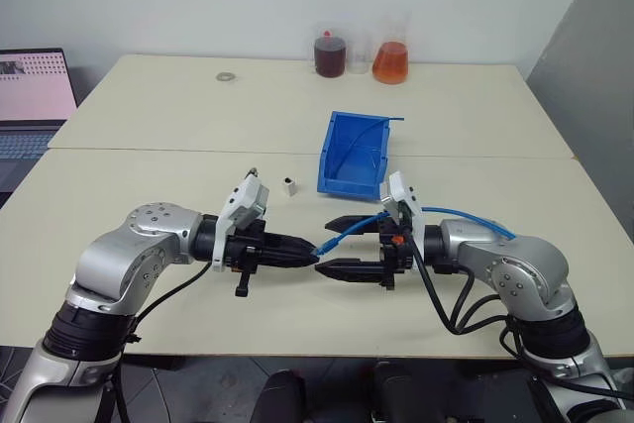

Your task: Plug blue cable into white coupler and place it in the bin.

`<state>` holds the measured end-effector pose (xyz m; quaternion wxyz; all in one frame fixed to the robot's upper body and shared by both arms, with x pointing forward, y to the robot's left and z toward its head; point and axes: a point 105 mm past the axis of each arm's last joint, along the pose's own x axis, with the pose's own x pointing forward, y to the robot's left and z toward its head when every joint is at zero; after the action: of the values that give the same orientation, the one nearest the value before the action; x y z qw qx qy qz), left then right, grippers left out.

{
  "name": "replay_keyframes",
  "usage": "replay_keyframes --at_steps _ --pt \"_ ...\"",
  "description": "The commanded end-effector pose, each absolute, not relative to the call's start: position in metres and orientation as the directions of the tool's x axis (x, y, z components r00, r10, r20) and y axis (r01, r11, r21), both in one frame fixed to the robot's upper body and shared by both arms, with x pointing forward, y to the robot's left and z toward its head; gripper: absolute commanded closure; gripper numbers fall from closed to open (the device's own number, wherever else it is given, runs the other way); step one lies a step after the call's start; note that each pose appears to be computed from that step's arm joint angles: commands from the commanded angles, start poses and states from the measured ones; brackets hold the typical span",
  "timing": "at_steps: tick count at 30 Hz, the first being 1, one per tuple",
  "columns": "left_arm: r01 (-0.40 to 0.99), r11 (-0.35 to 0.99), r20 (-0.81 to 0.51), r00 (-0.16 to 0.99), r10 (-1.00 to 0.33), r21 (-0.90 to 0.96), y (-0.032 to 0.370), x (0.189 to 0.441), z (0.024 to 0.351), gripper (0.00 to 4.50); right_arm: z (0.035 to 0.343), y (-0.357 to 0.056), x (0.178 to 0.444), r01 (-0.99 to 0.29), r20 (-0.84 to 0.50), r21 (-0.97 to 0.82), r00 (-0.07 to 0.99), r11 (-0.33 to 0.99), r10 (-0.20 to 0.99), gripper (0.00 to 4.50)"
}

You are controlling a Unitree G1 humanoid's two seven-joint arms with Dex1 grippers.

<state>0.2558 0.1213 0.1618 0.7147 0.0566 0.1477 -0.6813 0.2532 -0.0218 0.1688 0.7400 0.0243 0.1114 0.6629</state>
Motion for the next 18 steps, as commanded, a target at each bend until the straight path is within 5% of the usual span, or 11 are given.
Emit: replay_keyframes --at_steps 1,15,18 --pt "0.998 0.037 -0.293 0.019 -0.956 -0.054 0.1159 0.2534 0.1731 4.30 0.1730 -0.0188 0.2474 -0.982 -0.134 0.177 0.050 0.073 0.990 0.46" --pt "0.999 0.025 -0.347 0.015 -0.938 -0.026 0.1184 0.2511 0.1702 4.31 0.1745 -0.0197 0.2459 -0.977 -0.117 0.205 0.034 0.058 0.992 3.63" --pt "0.999 0.021 -0.358 0.011 -0.934 -0.025 0.1198 0.2503 0.1682 4.31 0.1747 -0.0209 0.2454 -0.977 -0.117 0.207 0.029 0.054 0.993 3.89"
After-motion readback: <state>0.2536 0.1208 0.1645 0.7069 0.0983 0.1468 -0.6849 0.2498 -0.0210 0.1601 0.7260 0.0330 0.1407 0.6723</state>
